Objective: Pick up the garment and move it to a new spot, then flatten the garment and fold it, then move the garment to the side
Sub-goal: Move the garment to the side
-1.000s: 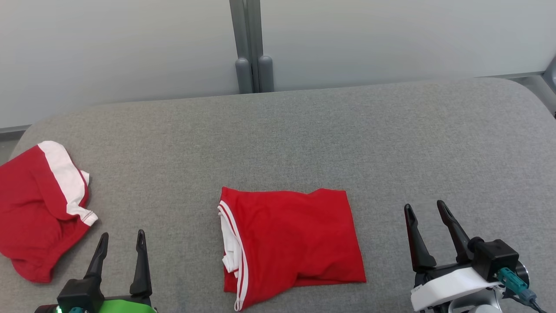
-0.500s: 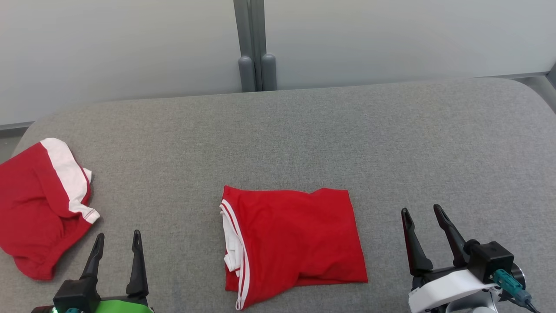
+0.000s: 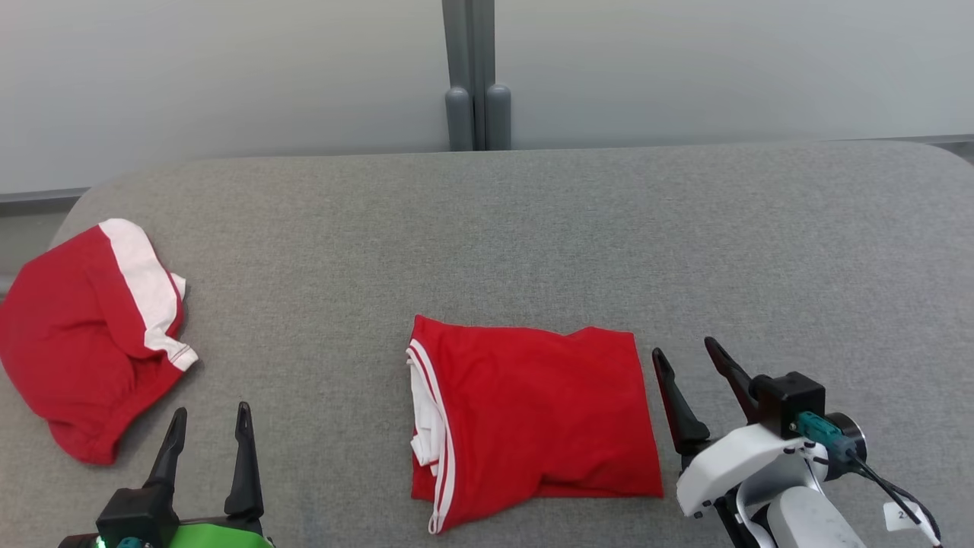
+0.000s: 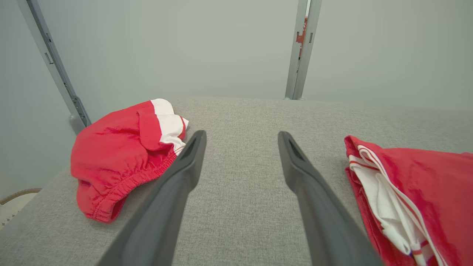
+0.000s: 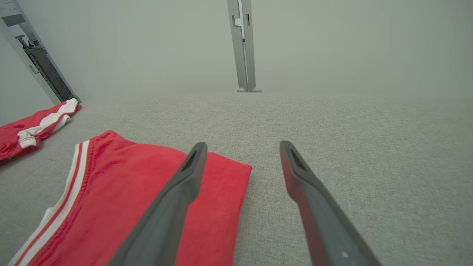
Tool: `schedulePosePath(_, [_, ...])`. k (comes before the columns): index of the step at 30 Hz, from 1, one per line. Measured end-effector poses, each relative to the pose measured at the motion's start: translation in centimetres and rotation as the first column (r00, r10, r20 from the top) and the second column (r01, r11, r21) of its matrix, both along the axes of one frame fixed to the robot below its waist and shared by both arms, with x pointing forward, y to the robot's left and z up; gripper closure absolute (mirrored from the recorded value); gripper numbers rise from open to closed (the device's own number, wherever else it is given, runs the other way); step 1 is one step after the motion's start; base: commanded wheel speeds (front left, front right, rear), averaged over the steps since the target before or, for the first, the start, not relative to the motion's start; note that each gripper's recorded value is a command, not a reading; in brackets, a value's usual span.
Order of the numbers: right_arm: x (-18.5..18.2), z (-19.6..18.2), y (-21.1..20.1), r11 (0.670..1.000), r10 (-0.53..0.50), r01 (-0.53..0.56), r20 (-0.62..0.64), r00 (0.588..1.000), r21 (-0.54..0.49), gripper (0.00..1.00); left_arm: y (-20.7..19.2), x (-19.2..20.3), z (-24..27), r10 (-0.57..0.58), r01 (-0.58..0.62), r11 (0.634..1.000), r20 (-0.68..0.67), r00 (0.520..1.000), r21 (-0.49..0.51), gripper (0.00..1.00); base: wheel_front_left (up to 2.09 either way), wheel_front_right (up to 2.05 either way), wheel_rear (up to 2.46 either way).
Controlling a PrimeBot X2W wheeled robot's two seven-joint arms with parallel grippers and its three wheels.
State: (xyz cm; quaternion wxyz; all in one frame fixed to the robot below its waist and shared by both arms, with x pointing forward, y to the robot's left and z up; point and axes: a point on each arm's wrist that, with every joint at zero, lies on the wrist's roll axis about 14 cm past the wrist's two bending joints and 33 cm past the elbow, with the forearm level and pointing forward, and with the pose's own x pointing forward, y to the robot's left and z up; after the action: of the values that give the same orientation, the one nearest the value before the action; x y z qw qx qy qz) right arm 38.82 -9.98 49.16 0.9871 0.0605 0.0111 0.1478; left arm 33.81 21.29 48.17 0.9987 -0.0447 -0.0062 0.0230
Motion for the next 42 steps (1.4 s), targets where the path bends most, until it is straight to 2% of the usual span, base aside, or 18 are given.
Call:
schedulePosePath(8, [1.1,-4.5,1.6,0.998,0.046,-0.053,-0.160,0.986,-0.041,0.00,1.0,-0.3,-0.4,0.037,-0.037,0.999,-0.015,0.999,-0.008,0.00,0.00,0.00,0.00])
schedulePosePath(20, [-0.2,-10.7,3.8,0.990,0.112,-0.135,-0.361,0.926,-0.042,0.00,2.0,-0.1,-1.1,0.069,-0.070,0.997,-0.039,0.997,-0.015,0.00,0.00,0.00,0.00])
schedulePosePath(21, [-0.2,-10.8,3.9,0.990,0.113,-0.135,-0.366,0.924,-0.037,0.31,2.0,-0.1,-1.2,0.069,-0.070,0.997,-0.040,0.997,-0.015,0.00,0.00,0.00,0.00])
schedulePosePath(22, [-0.1,-10.9,4.0,0.990,0.115,-0.137,-0.369,0.922,-0.033,1.00,2.0,0.0,-1.1,0.069,-0.069,0.997,-0.039,0.997,-0.016,0.00,0.00,0.00,0.00])
schedulePosePath(30, [1.9,-9.4,4.3,0.989,0.124,-0.144,-0.319,0.940,-0.038,1.00,1.5,0.7,-1.3,0.053,-0.054,0.998,-0.042,0.998,-0.022,0.00,0.00,0.00,0.00])
schedulePosePath(37, [6.9,-6.6,2.9,0.961,0.147,-0.195,-0.238,0.960,-0.194,1.00,0.4,2.5,-1.5,0.018,-0.020,0.999,-0.043,0.999,-0.035,0.00,0.00,0.00,0.00])
schedulePosePath(42, [11.9,-4.5,-0.9,0.937,0.102,-0.157,-0.186,0.977,-0.313,1.00,-0.7,5.1,-1.4,-0.021,0.020,0.999,-0.033,0.999,-0.036,0.00,0.00,0.00,0.00])
